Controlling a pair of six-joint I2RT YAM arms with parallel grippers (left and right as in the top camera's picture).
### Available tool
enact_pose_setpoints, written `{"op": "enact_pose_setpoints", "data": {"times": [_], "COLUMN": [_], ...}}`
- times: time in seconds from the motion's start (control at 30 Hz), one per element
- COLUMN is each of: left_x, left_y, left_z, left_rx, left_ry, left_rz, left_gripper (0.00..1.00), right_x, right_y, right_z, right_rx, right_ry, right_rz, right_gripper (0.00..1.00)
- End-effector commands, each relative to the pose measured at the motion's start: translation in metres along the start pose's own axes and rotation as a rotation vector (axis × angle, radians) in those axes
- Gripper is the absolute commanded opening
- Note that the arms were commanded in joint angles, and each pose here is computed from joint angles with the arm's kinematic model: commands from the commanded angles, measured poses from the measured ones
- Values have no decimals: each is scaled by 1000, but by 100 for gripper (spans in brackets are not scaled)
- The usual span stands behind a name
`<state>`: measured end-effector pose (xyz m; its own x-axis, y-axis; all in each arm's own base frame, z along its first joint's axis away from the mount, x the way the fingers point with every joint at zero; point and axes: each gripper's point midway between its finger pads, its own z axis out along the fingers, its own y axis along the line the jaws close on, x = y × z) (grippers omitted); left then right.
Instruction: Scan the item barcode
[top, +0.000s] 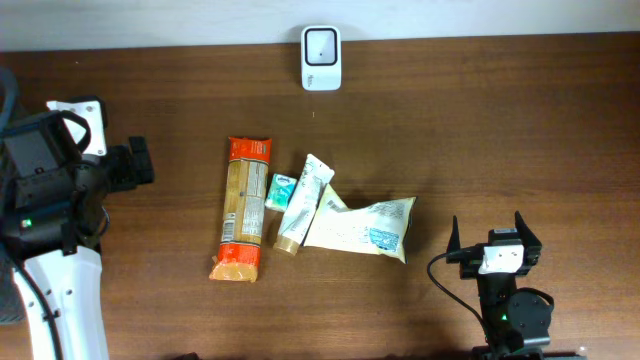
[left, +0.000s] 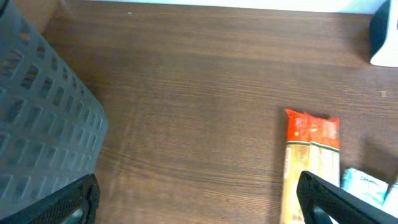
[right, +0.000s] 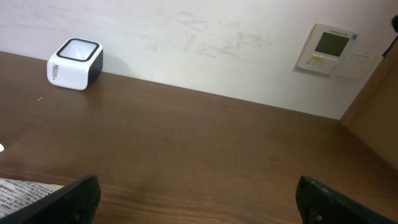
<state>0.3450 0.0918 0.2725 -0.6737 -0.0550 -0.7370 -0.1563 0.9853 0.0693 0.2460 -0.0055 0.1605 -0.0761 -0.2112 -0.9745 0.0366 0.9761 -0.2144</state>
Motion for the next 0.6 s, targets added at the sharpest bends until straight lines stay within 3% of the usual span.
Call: {"op": "enact_pose_setpoints", "data": {"times": [0.0, 0.07, 0.23, 0.37, 0.57], "left_x": [-12, -14, -17, -8, -1], "left_y": [-29, -43, -26, 6, 9], "left_z": [-2, -4, -11, 1, 15], "left_rx": [172, 256, 366, 330, 338], "left_ry": [-59, -85, -147, -124, -89], "left_rz": [111, 181, 174, 132, 136], "left_gripper": [99, 99, 99, 99, 99], "right_x": [4, 4, 4, 4, 4], "right_y": [-4, -4, -4, -4, -6], "right_z": [0, 0, 0, 0, 0], "right_rx": [22, 22, 22, 22, 37], "right_ry": [11, 11, 11, 11, 11], "right_rz": [4, 4, 4, 4, -18], "right_gripper": [99, 99, 99, 99, 99]}}
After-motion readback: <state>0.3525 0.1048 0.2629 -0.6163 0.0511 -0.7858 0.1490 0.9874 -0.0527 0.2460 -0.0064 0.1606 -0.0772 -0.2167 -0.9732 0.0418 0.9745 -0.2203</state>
